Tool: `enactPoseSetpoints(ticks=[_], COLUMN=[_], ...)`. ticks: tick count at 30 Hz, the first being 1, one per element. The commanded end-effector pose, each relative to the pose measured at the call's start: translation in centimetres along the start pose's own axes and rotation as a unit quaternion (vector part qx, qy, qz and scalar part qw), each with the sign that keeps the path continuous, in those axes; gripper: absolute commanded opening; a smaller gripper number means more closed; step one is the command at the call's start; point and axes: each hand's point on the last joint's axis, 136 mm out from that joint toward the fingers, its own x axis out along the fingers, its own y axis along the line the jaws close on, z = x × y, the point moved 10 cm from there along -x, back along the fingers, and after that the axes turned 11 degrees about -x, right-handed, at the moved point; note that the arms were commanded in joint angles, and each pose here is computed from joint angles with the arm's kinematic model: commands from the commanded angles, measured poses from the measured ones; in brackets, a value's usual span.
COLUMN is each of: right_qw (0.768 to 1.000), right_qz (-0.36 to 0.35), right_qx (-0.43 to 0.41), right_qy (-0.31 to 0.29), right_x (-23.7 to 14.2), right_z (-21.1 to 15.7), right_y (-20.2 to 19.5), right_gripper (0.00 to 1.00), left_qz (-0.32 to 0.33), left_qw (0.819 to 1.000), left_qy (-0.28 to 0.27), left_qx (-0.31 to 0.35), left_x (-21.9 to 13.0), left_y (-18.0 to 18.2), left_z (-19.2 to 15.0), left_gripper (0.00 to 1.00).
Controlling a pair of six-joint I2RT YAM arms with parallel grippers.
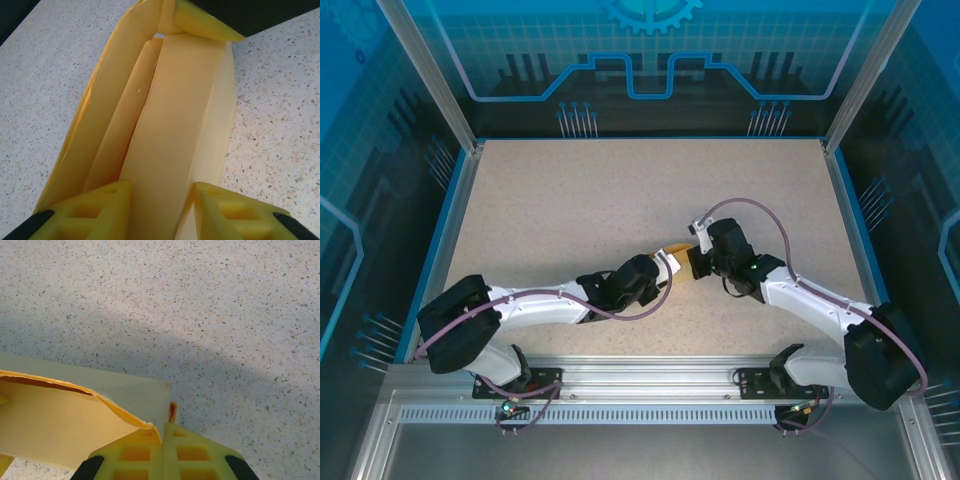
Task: Fold the paper box
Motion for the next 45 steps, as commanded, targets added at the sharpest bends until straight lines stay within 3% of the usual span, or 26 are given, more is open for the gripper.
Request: enactPoseSetpoints(ticks=[1, 15, 31, 45], right_qw=[0.997, 0.995, 0.993, 0.997], right_qz=[0.026, 0.041, 0.029, 0.008], right_qx=[0.001, 0.027, 0.042, 0.014], right_qy=[0.071, 0.082, 0.107, 0.079], right_x=[0.1, -1.2, 0.1, 0.0], right_z=[-2.9, -0.8, -3.2, -4.0], right_y=[0.9, 1.1, 1.6, 1.8], right_gripper=[0.04, 0.05, 0.05, 0.04], left_qz=[0.007, 0.002, 0.010, 0.004], left_qw=[1.000, 1.000, 1.000, 1.000], left_qy=[0.004, 0.013, 0.012, 0.001], left_qx=[-0.012, -0.006, -0.013, -0.022], left_x=[0.1, 0.7, 0.7, 0.1], left_y=[0.3, 0.0, 0.2, 0.3], left_z=[0.2, -0.1, 0.2, 0.8], left_gripper=[0.36, 0.36, 0.36, 0.41])
